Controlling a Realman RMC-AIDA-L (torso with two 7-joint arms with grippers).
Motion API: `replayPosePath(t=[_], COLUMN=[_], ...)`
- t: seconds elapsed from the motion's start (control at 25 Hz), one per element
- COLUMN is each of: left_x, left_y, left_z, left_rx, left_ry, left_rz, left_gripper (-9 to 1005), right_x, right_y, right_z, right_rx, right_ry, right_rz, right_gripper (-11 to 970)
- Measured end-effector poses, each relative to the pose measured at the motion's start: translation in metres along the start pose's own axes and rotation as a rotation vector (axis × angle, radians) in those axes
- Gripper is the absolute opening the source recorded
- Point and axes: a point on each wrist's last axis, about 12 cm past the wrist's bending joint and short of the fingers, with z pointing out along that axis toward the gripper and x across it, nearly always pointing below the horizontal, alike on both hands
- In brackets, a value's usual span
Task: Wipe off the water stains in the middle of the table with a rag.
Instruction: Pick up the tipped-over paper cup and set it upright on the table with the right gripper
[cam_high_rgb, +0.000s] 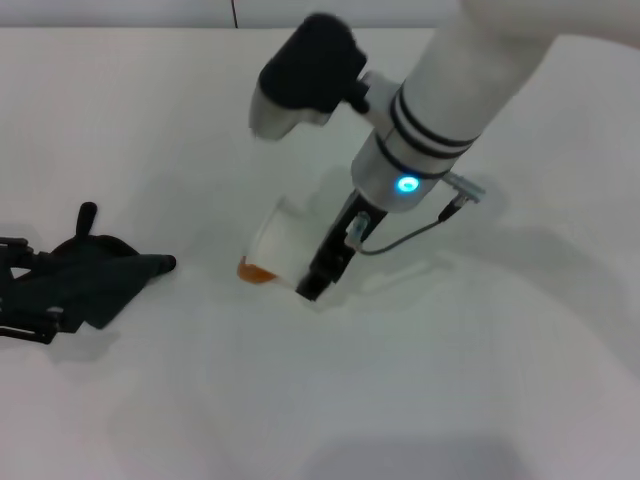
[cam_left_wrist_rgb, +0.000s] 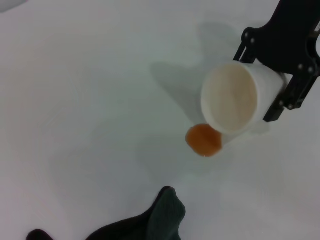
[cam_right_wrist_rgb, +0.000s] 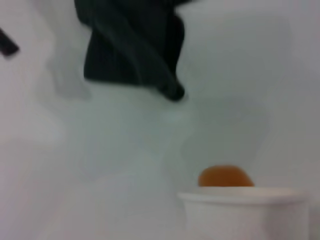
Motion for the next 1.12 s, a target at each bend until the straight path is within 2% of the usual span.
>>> replayPosePath(t=[0.16, 0.4, 0.64, 0.92, 1.12], left_x=[0.003, -0.001, -0.006, -0.010, -0.009], left_y=[0.000, 0.000, -0.001, -0.002, -0.003], left_z=[-0.001, -0.002, -0.002, -0.001, -0.001], left_rx=[-0.006, -0.011, -0.015, -0.015, -0.015], left_ry=[-0.008, -0.048, -0.129, -0.163, -0.173], left_rz=[-0.010, -0.010, -0.012, -0.018, -0.027], left_gripper=[848, 848, 848, 848, 848], right_x=[0.010, 0.053, 0.107, 0.178, 0.220], right_y=[-0.013, -0.035, -0.054, -0.062, -0.060], right_z=[-0.017, -0.046, -0.064, -0.082, -0.083], right_rx=[0.030, 0.056, 0.060, 0.116, 0.136], right_ry=[-0.070, -0.222, -0.437, -0.745, -0.902], right_rz=[0.003, 0.020, 0.046, 0.025, -0.002], right_gripper=[635, 622, 619, 616, 617])
